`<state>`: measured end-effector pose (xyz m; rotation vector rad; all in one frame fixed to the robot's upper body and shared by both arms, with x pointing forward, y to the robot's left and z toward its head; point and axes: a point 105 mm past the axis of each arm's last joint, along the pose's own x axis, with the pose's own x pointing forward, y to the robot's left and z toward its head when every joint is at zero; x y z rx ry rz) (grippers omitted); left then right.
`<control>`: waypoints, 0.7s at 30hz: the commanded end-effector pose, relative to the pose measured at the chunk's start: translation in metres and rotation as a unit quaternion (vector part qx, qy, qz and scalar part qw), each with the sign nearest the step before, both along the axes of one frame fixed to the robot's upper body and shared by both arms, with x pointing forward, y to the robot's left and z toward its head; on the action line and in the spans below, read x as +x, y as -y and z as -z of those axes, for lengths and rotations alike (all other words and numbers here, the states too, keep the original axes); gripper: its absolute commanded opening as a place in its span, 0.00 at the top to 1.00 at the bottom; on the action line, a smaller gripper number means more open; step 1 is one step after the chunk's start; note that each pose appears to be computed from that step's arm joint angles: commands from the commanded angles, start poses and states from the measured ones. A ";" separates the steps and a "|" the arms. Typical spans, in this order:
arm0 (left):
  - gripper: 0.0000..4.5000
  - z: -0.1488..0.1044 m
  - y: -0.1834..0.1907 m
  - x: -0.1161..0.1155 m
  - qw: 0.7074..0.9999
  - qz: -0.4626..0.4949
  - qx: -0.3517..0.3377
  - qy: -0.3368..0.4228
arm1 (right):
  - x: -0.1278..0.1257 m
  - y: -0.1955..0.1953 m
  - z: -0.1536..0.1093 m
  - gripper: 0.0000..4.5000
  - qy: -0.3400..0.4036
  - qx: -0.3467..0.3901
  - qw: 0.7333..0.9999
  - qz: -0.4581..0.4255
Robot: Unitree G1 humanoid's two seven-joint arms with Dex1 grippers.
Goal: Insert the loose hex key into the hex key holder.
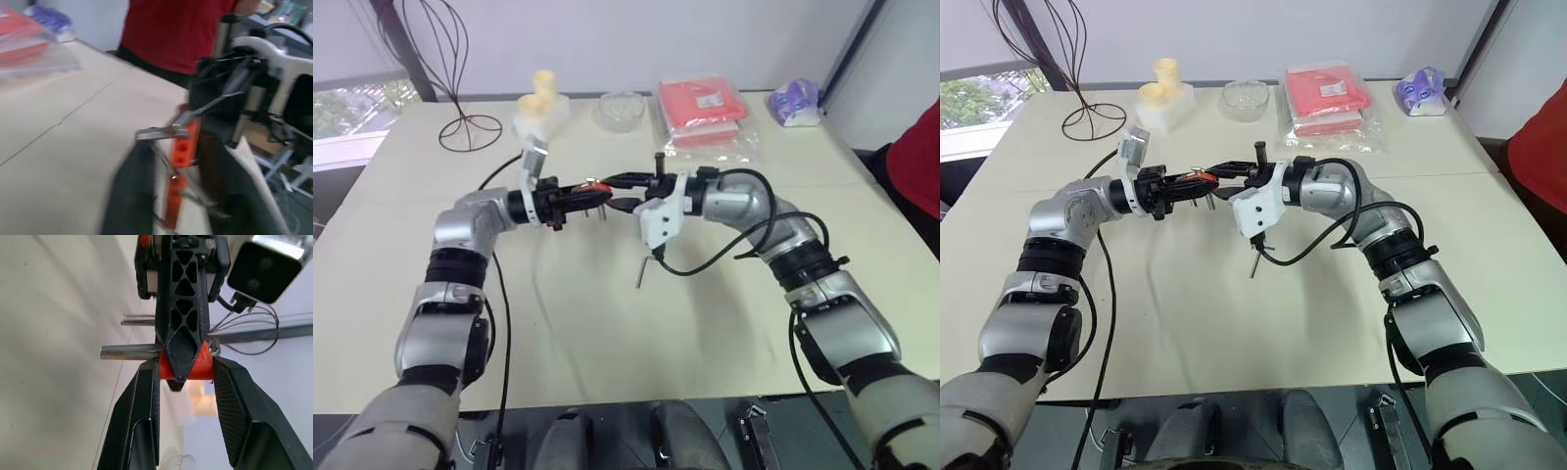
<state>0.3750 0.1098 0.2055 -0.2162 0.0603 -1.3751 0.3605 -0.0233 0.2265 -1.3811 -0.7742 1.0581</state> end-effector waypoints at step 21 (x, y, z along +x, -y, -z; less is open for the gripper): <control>1.00 0.012 -0.012 -0.013 0.990 -0.075 0.067 0.097 | 0.003 0.042 0.008 0.01 -0.082 0.041 0.991 0.099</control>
